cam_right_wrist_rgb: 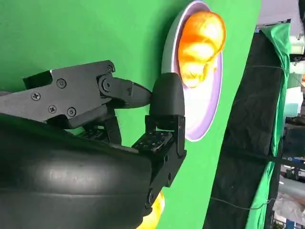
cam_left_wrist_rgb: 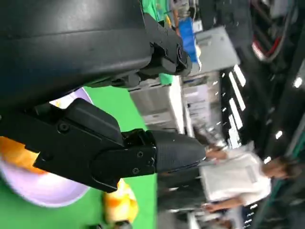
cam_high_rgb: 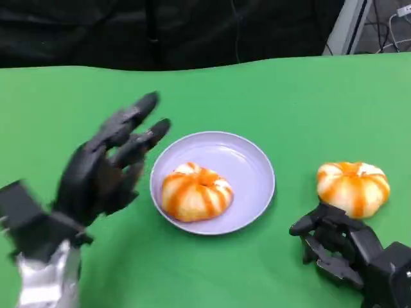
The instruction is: Grasp the bread from the table and place it into the plate.
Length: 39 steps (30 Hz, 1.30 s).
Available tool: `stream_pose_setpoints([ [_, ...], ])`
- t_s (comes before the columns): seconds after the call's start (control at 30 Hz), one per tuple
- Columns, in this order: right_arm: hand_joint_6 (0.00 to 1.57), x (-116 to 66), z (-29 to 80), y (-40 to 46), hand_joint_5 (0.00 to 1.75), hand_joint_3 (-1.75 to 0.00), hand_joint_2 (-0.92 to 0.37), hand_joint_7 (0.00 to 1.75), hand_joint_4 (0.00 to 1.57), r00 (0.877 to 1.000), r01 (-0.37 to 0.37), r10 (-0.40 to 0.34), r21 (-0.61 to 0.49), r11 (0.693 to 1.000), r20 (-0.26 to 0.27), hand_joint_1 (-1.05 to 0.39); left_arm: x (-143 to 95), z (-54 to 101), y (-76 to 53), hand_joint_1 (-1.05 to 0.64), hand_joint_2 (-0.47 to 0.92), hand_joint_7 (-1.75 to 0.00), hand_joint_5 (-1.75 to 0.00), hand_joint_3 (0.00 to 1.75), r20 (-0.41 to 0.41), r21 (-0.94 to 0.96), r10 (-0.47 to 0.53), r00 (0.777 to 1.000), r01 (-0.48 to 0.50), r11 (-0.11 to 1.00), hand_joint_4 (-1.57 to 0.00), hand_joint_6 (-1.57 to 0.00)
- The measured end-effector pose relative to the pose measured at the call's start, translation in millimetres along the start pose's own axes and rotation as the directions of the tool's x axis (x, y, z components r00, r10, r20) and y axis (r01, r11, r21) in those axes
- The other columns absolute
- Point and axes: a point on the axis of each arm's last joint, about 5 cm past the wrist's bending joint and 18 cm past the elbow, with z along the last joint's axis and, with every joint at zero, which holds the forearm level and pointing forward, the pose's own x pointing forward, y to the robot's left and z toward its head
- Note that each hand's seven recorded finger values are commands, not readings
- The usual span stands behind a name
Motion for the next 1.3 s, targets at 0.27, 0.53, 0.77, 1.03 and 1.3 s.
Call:
stream_pose_setpoints([
  [0.27, 0.69, -0.2, -0.4, 0.4, 1.75, -0.49, -0.92, 1.21, 0.64, 1.0, -0.002, 0.002, 0.0, 1.0, -0.005, -0.23, -24, 1.6, 6.2, -0.8, 0.92, -0.04, -0.04, 0.49, -0.014, -0.081, 0.072, 0.997, -0.072, 0.994, -0.5, -0.41],
  [0.53, 0.69, -0.2, -0.4, 0.3, 1.75, -0.49, -0.92, 1.22, 0.63, 1.0, -0.006, 0.006, 0.0, 1.0, -0.004, -0.23, -50, -0.1, 6.7, -0.77, 0.92, -0.03, -0.04, 0.48, -0.033, -0.133, 0.153, 0.988, -0.156, 0.979, -0.55, -0.45],
  [0.77, 0.68, -0.6, -0.4, -1.2, 1.75, -0.49, -0.92, 1.22, 0.62, 1.0, -0.008, 0.008, -0.004, 1.0, -0.006, -0.24, -86, -4.0, 10.9, -0.74, 0.92, -0.03, -0.03, 0.47, -0.066, -0.169, 0.233, 0.97, -0.241, 0.956, -0.56, -0.47],
  [1.03, 0.67, -1.0, -0.7, -1.6, 1.75, -0.49, -0.92, 1.22, 0.62, 1.0, -0.01, 0.01, -0.003, 1.0, -0.009, -0.23, -97, -8.7, 12.3, -0.72, 0.92, -0.03, -0.03, 0.45, -0.097, -0.181, 0.243, 0.965, -0.258, 0.949, -0.6, -0.51],
  [1.3, 0.68, -1.3, -1.0, -2.0, 1.75, -0.49, -0.92, 1.21, 0.63, 1.0, -0.01, 0.01, -0.004, 1.0, -0.012, -0.24, -110, -6.6, 17.3, -0.7, 0.92, -0.02, -0.03, 0.46, -0.125, -0.158, 0.276, 0.953, -0.294, 0.943, -0.62, -0.52],
])
